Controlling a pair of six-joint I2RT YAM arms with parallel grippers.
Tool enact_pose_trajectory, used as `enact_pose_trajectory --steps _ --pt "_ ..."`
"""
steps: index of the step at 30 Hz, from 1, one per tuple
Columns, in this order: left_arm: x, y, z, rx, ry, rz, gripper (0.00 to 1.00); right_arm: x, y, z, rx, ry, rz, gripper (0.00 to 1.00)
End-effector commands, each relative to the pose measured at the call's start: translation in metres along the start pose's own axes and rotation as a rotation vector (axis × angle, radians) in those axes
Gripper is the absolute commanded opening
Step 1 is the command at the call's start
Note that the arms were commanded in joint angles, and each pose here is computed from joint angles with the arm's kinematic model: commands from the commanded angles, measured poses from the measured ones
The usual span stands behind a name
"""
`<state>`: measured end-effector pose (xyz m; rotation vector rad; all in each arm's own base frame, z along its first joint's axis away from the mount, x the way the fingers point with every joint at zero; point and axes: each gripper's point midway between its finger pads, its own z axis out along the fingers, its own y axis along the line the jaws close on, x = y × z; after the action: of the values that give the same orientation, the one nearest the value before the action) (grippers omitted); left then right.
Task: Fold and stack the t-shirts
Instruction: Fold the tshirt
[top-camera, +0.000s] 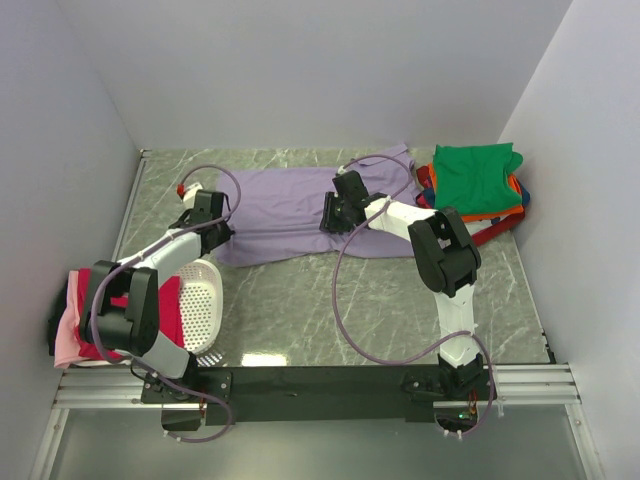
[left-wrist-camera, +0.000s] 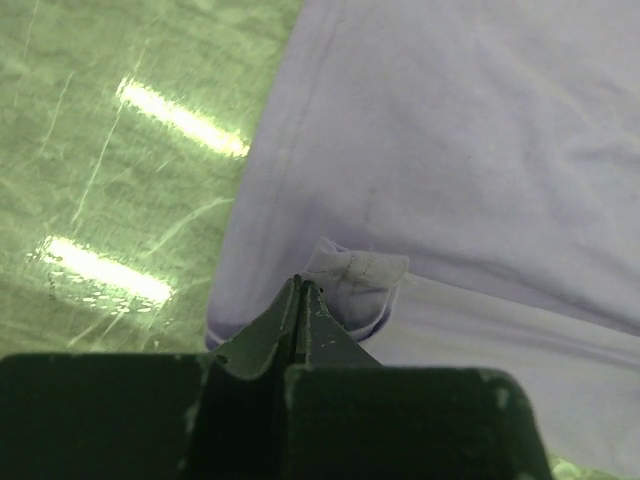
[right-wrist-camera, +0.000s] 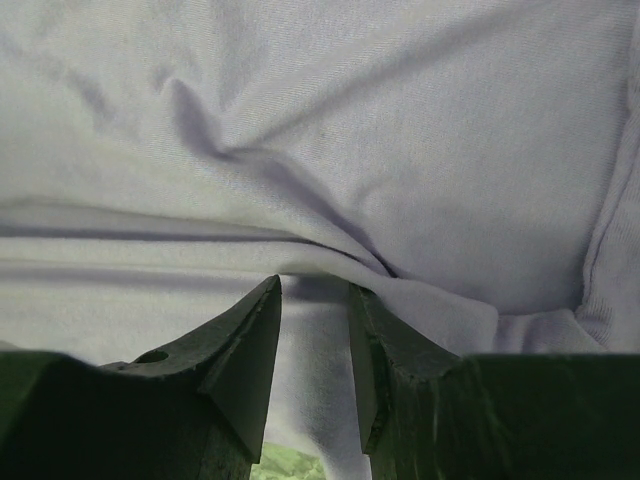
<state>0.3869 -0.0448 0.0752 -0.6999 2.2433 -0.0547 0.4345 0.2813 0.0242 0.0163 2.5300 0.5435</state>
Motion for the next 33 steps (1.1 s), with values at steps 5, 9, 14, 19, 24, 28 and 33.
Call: enact_pose_trajectory --steps 5,9,14,19,24,28,33 --pt "-0.003 0.034 0.006 -0.123 -0.033 -0.004 0.00 0.022 -0.034 0.006 0.125 0.070 -0.017 0.41" --pt "-0.006 0.039 0.003 -0.142 -0.051 -0.005 0.02 0.022 -0.034 0.006 0.126 0.069 -0.015 0.41" --pt "-0.008 0.041 0.001 -0.138 -0.061 -0.011 0.12 0.022 -0.034 0.006 0.126 0.071 -0.016 0.41" --pt "-0.006 0.049 0.002 -0.170 -0.061 -0.020 0.21 0.021 -0.034 0.006 0.125 0.070 -0.017 0.41" --pt "-0.013 0.039 -0.003 -0.109 -0.076 -0.038 0.24 0.021 -0.034 0.007 0.126 0.070 -0.017 0.41" --pt "-0.008 0.008 -0.001 0.039 -0.027 -0.038 0.26 0.022 -0.034 0.007 0.128 0.072 -0.018 0.41" --pt "0.008 -0.011 0.008 0.122 0.047 -0.033 0.28 0.022 -0.034 0.007 0.131 0.072 -0.016 0.41"
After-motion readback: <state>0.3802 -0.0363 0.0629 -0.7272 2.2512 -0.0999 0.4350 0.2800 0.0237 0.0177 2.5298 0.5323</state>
